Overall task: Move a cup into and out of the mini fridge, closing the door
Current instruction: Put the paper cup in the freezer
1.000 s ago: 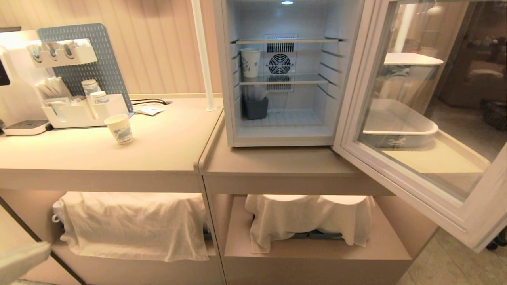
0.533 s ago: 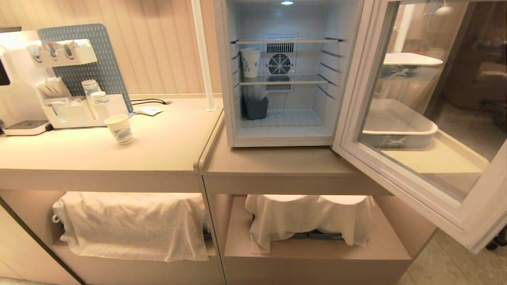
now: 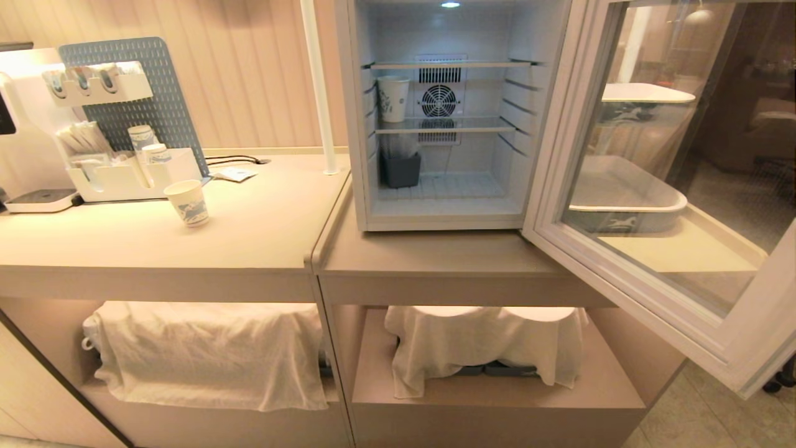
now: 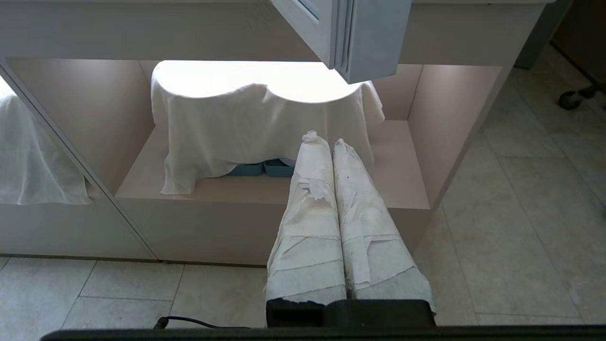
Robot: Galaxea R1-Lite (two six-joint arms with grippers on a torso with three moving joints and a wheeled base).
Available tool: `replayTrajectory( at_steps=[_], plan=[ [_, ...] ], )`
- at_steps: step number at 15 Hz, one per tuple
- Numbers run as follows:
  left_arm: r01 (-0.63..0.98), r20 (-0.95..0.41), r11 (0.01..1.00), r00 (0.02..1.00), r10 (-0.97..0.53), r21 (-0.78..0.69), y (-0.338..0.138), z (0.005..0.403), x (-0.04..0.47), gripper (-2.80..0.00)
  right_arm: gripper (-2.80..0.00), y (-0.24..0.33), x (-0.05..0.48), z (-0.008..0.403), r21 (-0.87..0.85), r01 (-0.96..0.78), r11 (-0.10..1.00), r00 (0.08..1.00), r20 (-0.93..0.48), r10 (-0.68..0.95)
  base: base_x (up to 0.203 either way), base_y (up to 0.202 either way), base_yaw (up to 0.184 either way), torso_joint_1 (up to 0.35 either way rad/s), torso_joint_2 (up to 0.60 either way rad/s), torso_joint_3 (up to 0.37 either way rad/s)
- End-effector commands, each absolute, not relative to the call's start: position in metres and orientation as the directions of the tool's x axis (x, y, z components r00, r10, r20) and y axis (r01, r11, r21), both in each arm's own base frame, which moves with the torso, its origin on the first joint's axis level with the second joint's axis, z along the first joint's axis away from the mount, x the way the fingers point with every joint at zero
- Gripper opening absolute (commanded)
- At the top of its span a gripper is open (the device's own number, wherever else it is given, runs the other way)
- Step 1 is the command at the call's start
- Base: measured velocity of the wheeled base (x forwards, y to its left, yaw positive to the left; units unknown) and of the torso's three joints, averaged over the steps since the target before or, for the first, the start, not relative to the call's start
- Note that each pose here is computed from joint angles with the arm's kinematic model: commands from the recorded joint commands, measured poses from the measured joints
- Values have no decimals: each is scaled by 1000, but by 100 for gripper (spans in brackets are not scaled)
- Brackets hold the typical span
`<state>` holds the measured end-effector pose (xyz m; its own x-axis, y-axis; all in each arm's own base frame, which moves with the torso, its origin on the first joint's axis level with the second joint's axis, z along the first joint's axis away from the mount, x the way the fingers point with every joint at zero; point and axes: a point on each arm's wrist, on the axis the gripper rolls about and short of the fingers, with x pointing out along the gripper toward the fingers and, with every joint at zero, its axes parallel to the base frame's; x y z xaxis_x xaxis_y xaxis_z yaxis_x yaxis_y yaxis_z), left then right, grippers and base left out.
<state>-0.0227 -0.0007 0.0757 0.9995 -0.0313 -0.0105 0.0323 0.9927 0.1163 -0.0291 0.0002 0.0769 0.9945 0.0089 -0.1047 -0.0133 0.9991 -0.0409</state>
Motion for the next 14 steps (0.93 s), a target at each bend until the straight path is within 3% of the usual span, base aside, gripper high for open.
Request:
replayTrajectory(
  at_steps=[1,11,14],
  plan=[
    [34,-15,993,999,-33,110,-1,74,-23,-280,-280,0,-29,77,-42,-14,999,995,-104,9,0,0,0,0,0,0],
    [36,-8,994,999,-35,107,-1,75,-23,-280,-280,0,-29,77,-42,-14,999,995,-104,9,0,0,0,0,0,0],
    [36,-6,994,999,-35,104,-1,75,-23,-280,-280,0,-29,77,-42,-14,999,995,-104,9,1,143,-7,1,1,3]
  ],
)
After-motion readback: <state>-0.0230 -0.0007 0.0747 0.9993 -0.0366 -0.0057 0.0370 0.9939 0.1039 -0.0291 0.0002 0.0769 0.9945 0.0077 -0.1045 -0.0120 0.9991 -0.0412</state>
